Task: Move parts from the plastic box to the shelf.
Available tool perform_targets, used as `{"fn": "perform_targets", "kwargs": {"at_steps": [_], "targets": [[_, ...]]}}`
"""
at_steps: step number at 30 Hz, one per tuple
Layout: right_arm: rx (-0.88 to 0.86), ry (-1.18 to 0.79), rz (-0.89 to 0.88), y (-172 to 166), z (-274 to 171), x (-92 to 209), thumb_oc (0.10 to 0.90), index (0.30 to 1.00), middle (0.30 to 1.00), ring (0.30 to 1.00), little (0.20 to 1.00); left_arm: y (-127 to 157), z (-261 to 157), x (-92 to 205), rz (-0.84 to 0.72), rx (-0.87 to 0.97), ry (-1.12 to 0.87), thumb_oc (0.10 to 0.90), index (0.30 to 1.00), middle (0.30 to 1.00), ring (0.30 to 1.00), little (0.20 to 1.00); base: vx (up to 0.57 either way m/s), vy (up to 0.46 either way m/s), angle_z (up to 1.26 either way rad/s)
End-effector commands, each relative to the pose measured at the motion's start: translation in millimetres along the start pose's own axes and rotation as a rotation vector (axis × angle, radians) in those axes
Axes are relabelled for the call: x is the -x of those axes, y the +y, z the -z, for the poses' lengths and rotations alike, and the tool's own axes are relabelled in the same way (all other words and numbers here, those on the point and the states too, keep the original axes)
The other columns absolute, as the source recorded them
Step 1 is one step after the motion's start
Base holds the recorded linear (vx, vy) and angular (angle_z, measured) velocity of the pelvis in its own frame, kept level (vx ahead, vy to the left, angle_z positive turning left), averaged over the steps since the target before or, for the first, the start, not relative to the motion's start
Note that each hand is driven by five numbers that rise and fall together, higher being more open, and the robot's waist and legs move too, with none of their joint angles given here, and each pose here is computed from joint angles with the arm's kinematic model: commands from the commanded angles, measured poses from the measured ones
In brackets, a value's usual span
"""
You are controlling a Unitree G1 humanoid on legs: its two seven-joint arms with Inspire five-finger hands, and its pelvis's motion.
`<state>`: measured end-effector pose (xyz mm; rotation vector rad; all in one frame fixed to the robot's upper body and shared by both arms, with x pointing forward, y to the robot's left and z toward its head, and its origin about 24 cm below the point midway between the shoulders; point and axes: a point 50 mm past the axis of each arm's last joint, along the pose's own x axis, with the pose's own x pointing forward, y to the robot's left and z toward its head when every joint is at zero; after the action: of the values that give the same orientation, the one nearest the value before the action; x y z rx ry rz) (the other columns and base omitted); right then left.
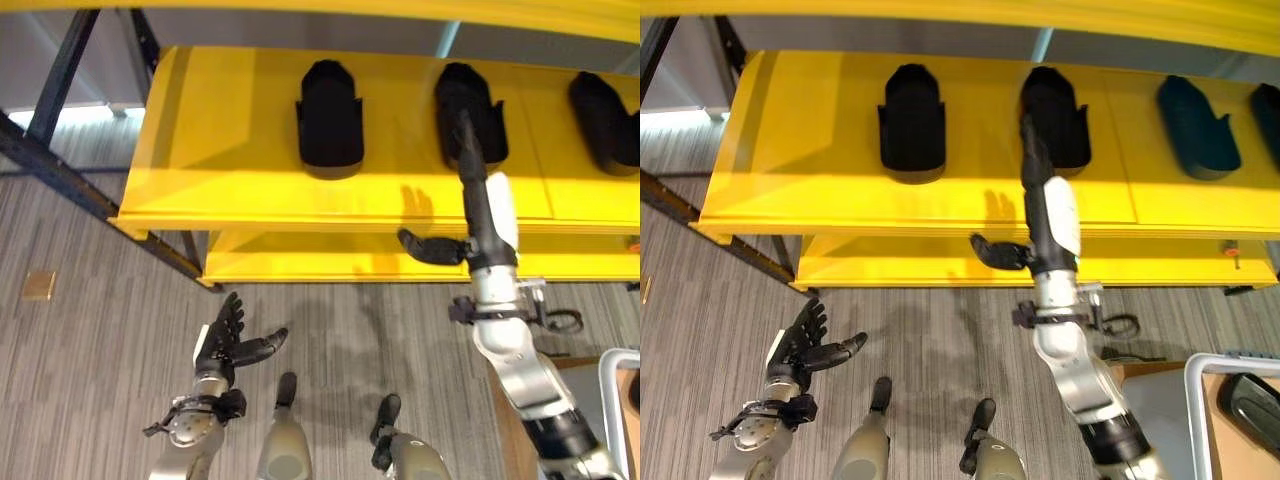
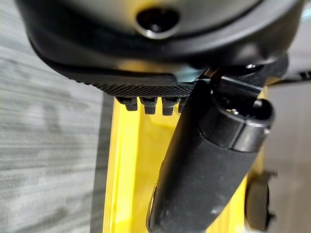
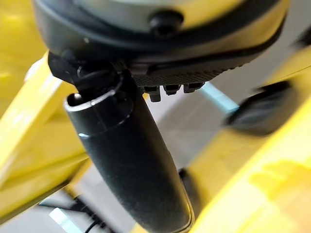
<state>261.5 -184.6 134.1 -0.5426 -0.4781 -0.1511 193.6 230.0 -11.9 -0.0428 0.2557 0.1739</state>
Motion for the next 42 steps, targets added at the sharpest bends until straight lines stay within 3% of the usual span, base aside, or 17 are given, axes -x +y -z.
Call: {"fn": "perform_targets", "kwargs": {"at_steps": [1, 8, 16, 27, 33, 42], "targets": [[-0.164, -0.260, 0.021, -13, -42, -17, 0.900, 1.000, 1.000, 1.000, 1.000, 14, -10, 12, -0.005, -0.071, -0.076, 0.900, 1.000, 1.000, 1.000, 1.000, 0.02, 0.110, -0.22], [-0.381, -0.095, -0.024, -4, -17, -1, 0.900, 1.000, 1.000, 1.000, 1.000, 23, -11, 20, -0.038, -0.066, -0.090, 0.900, 1.000, 1.000, 1.000, 1.000, 0.01, 0.141, -0.27], [-0.387, -0.060, -0.140, 9, -15, 15, 0.900, 1.000, 1.000, 1.000, 1.000, 18, -37, 12, 0.018, -0.136, -0.198, 0.900, 1.000, 1.000, 1.000, 1.000, -0.07, 0.165, -0.11], [-0.450, -0.153, -0.277, 39, -38, -10, 0.900, 1.000, 1.000, 1.000, 1.000, 10, -53, -1, 0.003, -0.051, -0.268, 0.900, 1.000, 1.000, 1.000, 1.000, -0.08, 0.008, -0.66], [-0.431, -0.171, -0.266, 30, -38, -13, 0.900, 1.000, 1.000, 1.000, 1.000, 8, -52, -1, -0.002, -0.002, -0.275, 0.900, 1.000, 1.000, 1.000, 1.000, 0.05, -0.299, -0.41], [-0.433, -0.112, -0.170, 2, -21, 7, 0.900, 1.000, 1.000, 1.000, 1.000, -15, -56, -12, 0.062, 0.046, -0.293, 0.900, 1.000, 1.000, 1.000, 1.000, 0.08, -0.329, -0.25]]}}
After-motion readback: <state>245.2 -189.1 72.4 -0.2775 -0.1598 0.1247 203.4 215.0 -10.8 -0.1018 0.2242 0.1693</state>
